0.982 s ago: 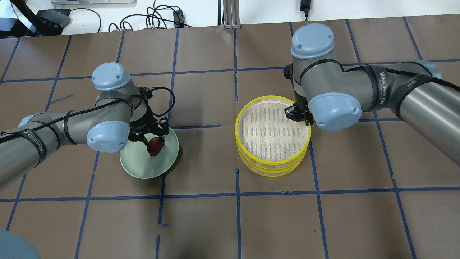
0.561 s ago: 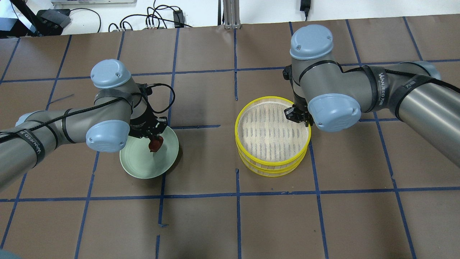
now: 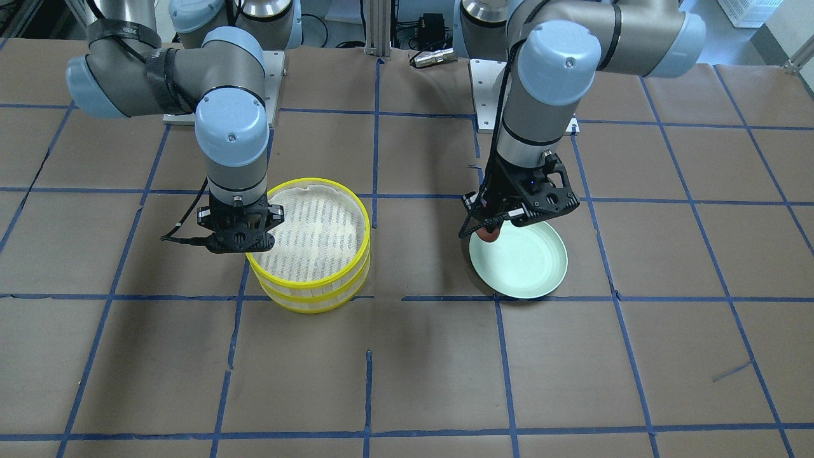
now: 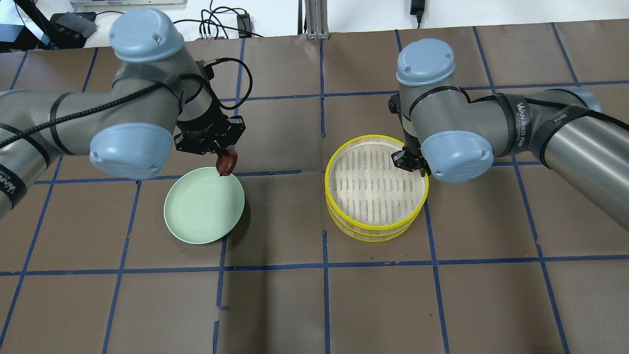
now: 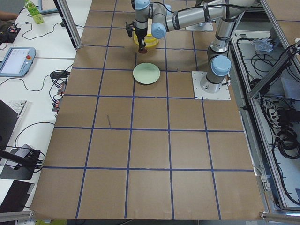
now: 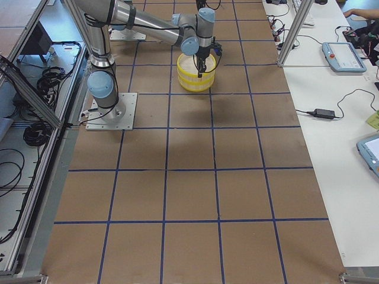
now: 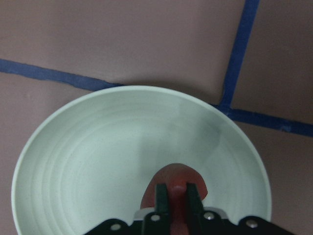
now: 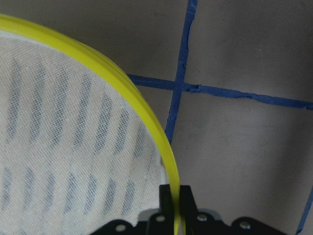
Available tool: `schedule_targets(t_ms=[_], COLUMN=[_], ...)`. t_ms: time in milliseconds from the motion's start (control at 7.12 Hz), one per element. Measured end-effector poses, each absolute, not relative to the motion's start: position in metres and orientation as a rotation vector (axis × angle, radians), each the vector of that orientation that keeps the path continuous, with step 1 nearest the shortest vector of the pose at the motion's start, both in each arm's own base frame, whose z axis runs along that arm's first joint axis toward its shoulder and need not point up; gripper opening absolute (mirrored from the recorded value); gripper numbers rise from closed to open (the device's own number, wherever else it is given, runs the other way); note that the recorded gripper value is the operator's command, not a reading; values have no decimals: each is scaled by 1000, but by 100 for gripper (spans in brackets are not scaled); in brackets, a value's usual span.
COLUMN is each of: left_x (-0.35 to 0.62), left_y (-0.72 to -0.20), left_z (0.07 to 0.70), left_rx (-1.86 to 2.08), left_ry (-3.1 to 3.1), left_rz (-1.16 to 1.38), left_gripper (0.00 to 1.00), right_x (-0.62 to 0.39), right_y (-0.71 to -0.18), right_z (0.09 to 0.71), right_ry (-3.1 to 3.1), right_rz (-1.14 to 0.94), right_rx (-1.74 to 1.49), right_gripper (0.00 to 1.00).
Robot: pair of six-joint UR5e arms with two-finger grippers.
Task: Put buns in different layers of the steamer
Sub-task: 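Carry brown bun over top tier while right gripper releases rim and rises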
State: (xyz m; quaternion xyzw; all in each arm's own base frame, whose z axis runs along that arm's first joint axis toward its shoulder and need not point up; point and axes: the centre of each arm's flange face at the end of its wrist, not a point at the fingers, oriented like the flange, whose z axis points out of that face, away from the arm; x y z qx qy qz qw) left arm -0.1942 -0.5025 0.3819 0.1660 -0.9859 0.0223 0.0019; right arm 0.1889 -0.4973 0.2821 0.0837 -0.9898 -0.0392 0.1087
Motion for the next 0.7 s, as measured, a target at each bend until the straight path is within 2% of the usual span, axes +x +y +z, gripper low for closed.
schedule_targets(t_ms=[421,702], left_x=[-225,-235], left_y=[-501,-503], left_z=[412,407], left_rx=[579,609], left_ry=[-3071,-3056], left_rz=[72,64], left_gripper=[0,1], right_x=[188,179], right_y=[-500,-505], right_z=[294,347], right_ry=[-2924,-3002], right_rz=[-83,-38], right_rx=[236,185], right_gripper=[100,99])
